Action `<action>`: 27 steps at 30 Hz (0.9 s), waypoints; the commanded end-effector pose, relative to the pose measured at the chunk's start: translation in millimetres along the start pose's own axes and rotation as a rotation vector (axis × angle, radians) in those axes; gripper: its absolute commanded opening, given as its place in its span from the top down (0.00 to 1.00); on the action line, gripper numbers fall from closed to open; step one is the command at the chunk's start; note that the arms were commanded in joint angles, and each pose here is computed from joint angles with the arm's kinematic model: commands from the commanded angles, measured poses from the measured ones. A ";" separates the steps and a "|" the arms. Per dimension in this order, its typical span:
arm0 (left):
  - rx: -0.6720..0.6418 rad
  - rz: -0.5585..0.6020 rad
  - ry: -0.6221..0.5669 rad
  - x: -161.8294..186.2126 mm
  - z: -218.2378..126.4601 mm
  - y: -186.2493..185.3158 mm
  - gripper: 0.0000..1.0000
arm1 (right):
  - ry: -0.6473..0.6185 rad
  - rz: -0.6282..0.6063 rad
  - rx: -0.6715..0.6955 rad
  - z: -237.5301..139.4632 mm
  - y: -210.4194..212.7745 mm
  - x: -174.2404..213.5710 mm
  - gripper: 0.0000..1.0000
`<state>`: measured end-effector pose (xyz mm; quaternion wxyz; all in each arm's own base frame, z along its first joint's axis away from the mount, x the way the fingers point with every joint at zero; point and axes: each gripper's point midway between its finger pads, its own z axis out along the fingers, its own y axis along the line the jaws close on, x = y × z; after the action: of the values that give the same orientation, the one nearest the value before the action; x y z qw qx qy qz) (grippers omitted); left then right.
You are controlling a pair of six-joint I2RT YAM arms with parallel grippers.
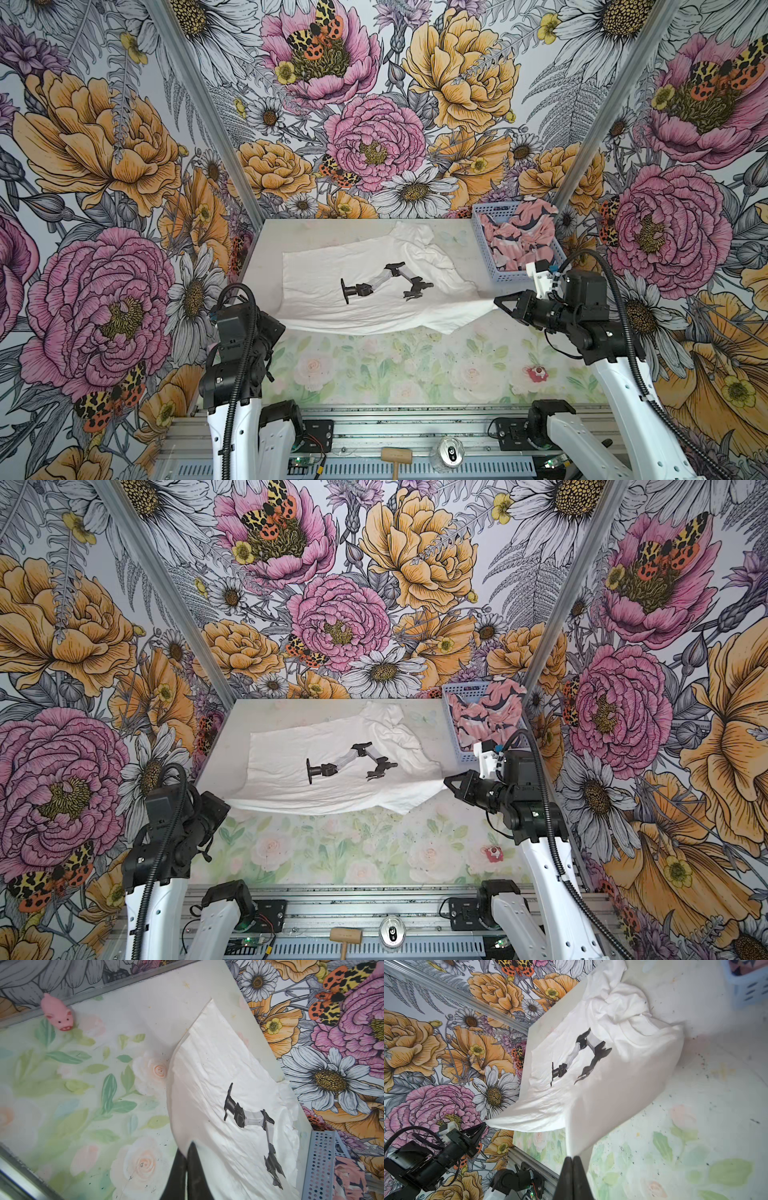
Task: Fold and stack the mixed laundry pile
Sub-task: 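Lower the T-shirt onto the table, laying it flat with both grippers, then fold the hem nearest the robot over the shirt with both grippers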
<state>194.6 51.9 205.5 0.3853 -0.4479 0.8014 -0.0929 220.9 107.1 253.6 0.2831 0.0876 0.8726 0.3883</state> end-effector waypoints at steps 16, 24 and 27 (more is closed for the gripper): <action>-0.244 -0.005 0.017 -2.8 1.8 38.7 1.00 | 0.135 0.019 0.188 -9.2 -30.1 39.6 1.00; -0.308 -0.055 0.121 21.9 38.4 47.4 1.00 | 0.149 -0.030 0.347 38.0 -49.3 1.7 1.00; -0.324 -0.046 0.116 20.5 50.3 48.0 1.00 | 0.143 0.002 0.427 48.6 -66.0 -4.5 1.00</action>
<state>177.3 68.3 135.1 0.2324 -0.5085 0.8291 0.0066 229.6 103.2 173.8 0.1454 0.0955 0.9552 0.2394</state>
